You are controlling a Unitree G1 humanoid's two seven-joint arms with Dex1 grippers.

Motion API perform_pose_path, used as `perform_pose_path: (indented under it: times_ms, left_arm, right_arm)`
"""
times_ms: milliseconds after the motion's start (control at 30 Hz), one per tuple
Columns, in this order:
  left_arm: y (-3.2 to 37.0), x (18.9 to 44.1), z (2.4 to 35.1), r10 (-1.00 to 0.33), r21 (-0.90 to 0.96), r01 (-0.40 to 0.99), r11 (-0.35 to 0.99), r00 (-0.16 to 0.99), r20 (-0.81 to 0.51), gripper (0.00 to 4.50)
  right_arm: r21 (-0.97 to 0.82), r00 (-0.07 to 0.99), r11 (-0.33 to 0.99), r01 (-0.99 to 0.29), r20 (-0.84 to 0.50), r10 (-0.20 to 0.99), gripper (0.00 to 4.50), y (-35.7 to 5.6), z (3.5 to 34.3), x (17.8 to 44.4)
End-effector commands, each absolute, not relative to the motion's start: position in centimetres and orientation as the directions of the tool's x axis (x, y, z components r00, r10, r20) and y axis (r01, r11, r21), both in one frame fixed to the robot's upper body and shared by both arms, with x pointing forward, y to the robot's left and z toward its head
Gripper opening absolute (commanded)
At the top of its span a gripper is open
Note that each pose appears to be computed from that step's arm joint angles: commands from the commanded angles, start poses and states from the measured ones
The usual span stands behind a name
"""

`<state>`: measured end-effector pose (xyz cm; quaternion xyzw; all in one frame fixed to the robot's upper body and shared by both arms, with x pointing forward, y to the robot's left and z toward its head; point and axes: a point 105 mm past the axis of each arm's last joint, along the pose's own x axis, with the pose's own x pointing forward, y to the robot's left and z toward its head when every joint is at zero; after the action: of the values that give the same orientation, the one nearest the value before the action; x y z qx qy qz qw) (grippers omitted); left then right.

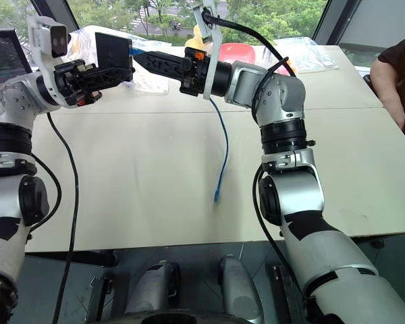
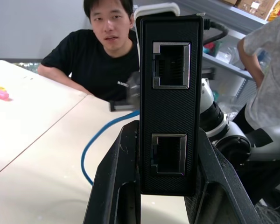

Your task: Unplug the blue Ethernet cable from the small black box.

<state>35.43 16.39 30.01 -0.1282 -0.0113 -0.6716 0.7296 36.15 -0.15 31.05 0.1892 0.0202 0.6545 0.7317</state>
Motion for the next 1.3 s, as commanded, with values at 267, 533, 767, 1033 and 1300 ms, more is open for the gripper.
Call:
perform_pose_path:
  times_ms: [267,533,767,1033,1300]
  left_arm:
    - [16.6,35.0,31.1,-0.975,-0.128,0.99,0.057,0.083,0.204,0.54]
    - [16.4,35.1,31.0,-0.975,-0.128,0.99,0.058,0.084,0.206,0.54]
    - [16.5,35.0,31.0,-0.974,-0.132,0.989,0.061,0.088,0.209,0.54]
    - [16.3,35.0,30.8,-0.974,-0.135,0.989,0.064,0.091,0.208,0.54]
    - [16.4,35.1,31.1,-0.972,-0.132,0.989,0.073,0.1,0.212,0.54]
  right_arm:
    - [0.285,0.162,0.079,-0.955,0.278,0.947,3.71,-0.2,33.3,36.1]
    - [0.287,0.151,0.066,-0.956,0.287,0.946,3.71,0.7,33.3,36.0]
    - [0.297,0.15,0.056,-0.953,0.303,0.941,2.99,0.8,33.5,36.0]
    - [0.31,0.161,0.06,-0.949,0.312,0.936,0.05,0.7,33.5,36.2]
    - [0.303,0.14,0.053,-0.952,0.272,0.952,0.05,1.0,32.5,35.9]
